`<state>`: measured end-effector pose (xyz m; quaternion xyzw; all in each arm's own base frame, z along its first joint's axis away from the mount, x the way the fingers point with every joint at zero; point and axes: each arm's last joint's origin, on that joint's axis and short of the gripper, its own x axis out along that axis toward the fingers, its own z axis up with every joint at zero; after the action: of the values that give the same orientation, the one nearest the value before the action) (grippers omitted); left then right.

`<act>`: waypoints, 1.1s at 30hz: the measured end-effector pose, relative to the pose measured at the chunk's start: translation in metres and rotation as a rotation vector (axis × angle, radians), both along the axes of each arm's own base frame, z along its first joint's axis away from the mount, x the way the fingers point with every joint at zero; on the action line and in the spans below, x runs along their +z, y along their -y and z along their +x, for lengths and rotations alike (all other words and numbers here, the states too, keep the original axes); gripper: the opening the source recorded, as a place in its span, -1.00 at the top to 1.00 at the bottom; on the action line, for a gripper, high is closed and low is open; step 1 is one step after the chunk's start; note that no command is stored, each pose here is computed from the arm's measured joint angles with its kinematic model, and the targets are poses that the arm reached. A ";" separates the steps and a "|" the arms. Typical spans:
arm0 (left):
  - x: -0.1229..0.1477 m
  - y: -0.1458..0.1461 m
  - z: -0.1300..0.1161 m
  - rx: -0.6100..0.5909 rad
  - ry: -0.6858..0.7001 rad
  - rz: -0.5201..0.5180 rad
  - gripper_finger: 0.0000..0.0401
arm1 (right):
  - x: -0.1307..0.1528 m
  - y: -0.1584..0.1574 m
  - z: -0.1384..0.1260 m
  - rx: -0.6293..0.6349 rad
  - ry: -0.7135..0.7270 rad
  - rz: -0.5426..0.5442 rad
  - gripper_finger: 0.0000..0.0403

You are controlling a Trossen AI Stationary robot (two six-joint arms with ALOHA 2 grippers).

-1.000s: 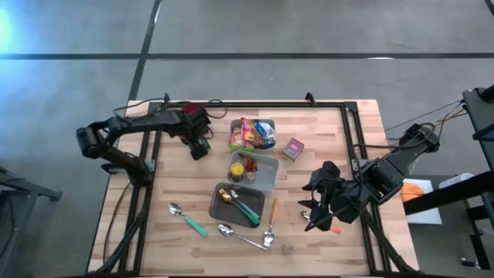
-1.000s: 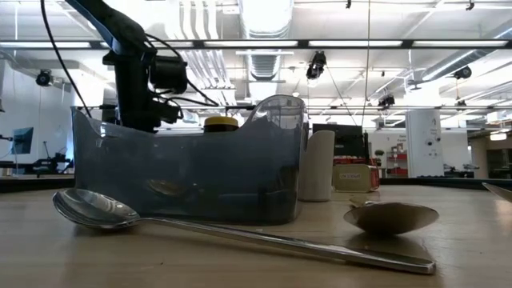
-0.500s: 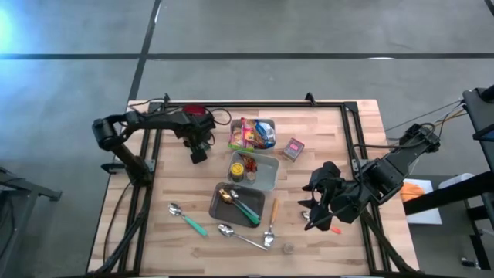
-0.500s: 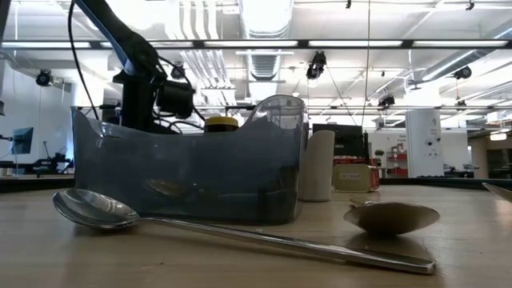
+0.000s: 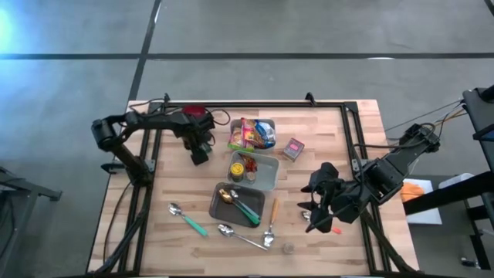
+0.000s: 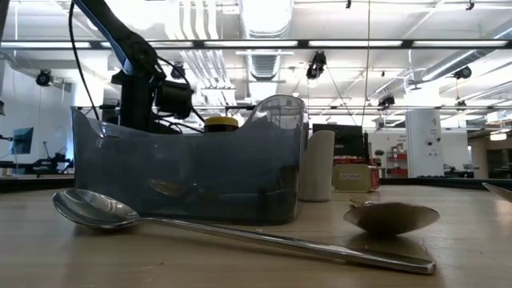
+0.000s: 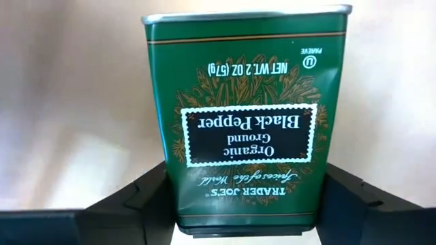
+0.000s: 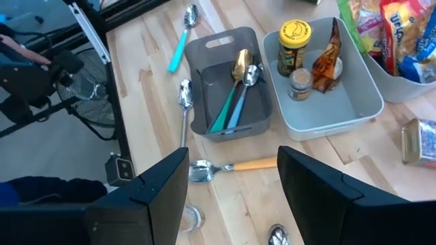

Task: Pick & Place Food Item
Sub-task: Put the black seasoning can into the bottom gray bin

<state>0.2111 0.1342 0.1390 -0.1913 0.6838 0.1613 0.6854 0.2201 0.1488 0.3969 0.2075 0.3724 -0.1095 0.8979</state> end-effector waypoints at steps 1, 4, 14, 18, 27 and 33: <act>0.001 0.002 0.000 0.019 0.011 -0.036 -0.26 | 0.000 0.000 0.000 0.011 -0.002 -0.012 -0.10; 0.006 0.006 0.000 0.079 0.050 -0.148 -0.26 | -0.004 0.000 0.000 0.101 -0.017 -0.107 -0.10; 0.048 0.024 -0.008 0.277 0.248 -0.503 -0.26 | -0.006 0.004 0.027 0.373 0.041 -0.415 -0.10; 0.075 0.037 -0.015 0.364 0.345 -0.631 -0.26 | -0.012 0.003 0.044 0.537 0.046 -0.615 -0.10; 0.136 0.080 -0.003 0.428 0.389 -0.654 -0.26 | -0.031 0.014 0.095 0.674 -0.028 -0.858 -0.10; 0.168 0.116 0.025 0.243 0.475 -0.655 -0.26 | -0.024 0.010 0.125 0.720 -0.022 -0.940 -0.10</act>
<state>0.2361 0.0185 0.3067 -0.5100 0.4945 -0.0336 0.7031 0.3449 0.1384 0.3728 -0.3531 0.3402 0.0466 0.8703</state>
